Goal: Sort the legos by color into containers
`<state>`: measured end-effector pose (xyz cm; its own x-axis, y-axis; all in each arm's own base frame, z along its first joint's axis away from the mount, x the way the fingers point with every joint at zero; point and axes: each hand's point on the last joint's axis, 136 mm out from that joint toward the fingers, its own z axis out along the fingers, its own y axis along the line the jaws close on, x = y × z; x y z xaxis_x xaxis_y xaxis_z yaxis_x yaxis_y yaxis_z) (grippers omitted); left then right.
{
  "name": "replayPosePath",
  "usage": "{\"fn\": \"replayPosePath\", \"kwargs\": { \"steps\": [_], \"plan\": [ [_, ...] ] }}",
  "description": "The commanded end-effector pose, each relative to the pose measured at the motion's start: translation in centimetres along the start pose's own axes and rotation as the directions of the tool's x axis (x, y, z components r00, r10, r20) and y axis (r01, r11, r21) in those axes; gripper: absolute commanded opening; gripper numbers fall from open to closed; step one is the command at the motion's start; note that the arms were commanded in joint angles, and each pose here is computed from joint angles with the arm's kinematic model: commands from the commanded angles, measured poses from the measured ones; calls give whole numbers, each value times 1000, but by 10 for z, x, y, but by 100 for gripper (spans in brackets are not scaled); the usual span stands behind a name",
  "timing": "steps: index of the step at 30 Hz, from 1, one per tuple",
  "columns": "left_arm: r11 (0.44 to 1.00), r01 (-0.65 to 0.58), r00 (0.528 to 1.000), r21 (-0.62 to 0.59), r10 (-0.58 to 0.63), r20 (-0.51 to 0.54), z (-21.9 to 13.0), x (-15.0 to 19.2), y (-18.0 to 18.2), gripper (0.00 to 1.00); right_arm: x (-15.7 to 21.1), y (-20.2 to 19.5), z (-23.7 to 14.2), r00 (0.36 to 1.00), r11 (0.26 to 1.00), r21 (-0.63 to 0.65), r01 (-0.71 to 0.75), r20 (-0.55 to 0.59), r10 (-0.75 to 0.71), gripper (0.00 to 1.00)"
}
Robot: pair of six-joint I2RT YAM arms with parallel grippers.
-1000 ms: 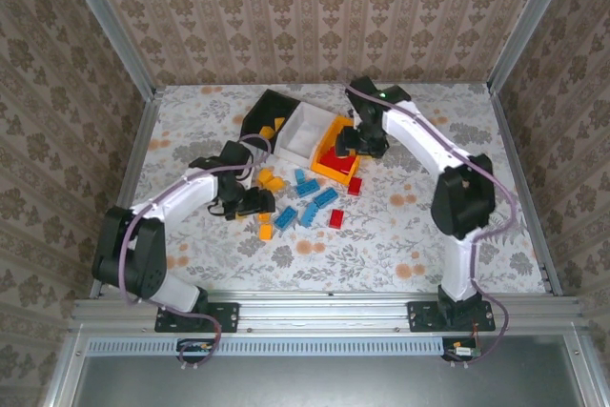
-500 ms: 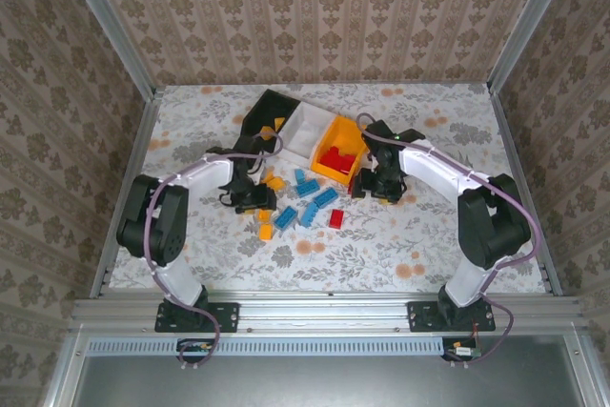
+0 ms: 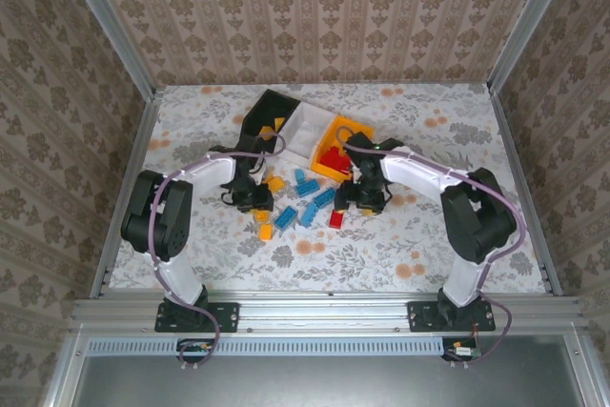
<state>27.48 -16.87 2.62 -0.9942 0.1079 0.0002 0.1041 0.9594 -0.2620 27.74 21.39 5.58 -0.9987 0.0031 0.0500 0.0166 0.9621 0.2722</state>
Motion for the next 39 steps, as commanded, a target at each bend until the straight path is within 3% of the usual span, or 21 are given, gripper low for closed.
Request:
{"fn": "replayPosePath", "kwargs": {
  "steps": [1,10,21,32,39],
  "plan": [
    [1000,-4,1000,-10,4,13,-13,0,6,24,3,11,7,998,999,19,43,-45,-42,67],
    [996,78,980,41,-84,179,-80,-38,28,24,3,23,27,993,996,55,74,-91,-69,67],
    [967,173,903,187,-232,362,-145,-129,40,25,5,4,44,991,982,182,44,-130,-21,58],
    [927,181,864,329,-310,396,-142,-214,23,26,20,-12,34,992,973,233,10,-124,19,40],
    [912,168,862,374,-320,394,-122,-259,9,30,36,-23,25,992,969,247,-27,-112,57,36]
  ]
}}
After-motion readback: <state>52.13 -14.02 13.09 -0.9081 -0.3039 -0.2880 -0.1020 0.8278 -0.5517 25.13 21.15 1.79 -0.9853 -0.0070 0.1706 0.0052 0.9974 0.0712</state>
